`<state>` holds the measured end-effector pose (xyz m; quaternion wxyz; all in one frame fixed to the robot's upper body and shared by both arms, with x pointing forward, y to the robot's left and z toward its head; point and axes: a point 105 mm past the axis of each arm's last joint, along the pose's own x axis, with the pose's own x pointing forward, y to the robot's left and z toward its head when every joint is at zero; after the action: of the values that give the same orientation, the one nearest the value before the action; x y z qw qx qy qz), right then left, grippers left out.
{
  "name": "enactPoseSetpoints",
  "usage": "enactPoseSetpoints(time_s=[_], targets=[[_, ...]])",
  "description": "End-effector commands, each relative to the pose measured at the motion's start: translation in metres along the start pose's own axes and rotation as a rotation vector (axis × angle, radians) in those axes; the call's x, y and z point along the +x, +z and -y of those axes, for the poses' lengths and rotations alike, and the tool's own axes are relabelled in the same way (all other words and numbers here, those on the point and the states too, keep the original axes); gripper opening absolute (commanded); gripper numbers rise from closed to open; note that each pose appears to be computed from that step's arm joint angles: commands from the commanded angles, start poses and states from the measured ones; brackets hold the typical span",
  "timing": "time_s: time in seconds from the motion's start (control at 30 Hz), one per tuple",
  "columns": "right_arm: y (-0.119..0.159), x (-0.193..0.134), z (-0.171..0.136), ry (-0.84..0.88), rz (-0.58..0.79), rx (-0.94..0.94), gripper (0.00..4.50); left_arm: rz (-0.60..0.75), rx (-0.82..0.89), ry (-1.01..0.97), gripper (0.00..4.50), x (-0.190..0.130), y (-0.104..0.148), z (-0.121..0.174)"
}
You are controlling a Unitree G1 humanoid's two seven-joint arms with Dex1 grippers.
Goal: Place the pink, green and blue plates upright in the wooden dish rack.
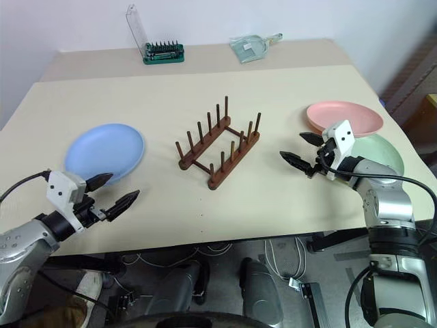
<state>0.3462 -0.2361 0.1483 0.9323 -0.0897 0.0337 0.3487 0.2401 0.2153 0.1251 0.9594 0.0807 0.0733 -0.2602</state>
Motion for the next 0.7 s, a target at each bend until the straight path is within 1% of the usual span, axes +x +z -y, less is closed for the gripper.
enactPoseSetpoints(time_s=[0.03,0.2,0.3,0.5,0.57,0.7], targets=[[0.017,0.004,0.001,0.006,0.044,-0.039,4.42,0.029,0.014,-0.014,4.50,-0.001,0.010,0.006],[0.019,0.014,-0.007,0.023,0.054,-0.040,4.42,0.014,-0.004,-0.049,4.50,0.004,0.003,0.019],[0.020,0.012,-0.012,0.029,0.051,-0.041,4.42,-0.003,-0.008,-0.110,4.50,0.009,0.000,0.032],[0.019,0.007,-0.027,0.037,0.048,-0.037,4.42,-0.067,0.001,-0.257,4.50,0.020,-0.013,0.055],[0.018,0.004,-0.032,0.038,0.051,-0.028,4.42,-0.077,0.015,-0.320,4.50,0.030,-0.014,0.066],[0.014,0.003,-0.044,0.042,0.045,-0.011,4.42,-0.093,0.053,-0.372,4.50,0.052,-0.021,0.076]])
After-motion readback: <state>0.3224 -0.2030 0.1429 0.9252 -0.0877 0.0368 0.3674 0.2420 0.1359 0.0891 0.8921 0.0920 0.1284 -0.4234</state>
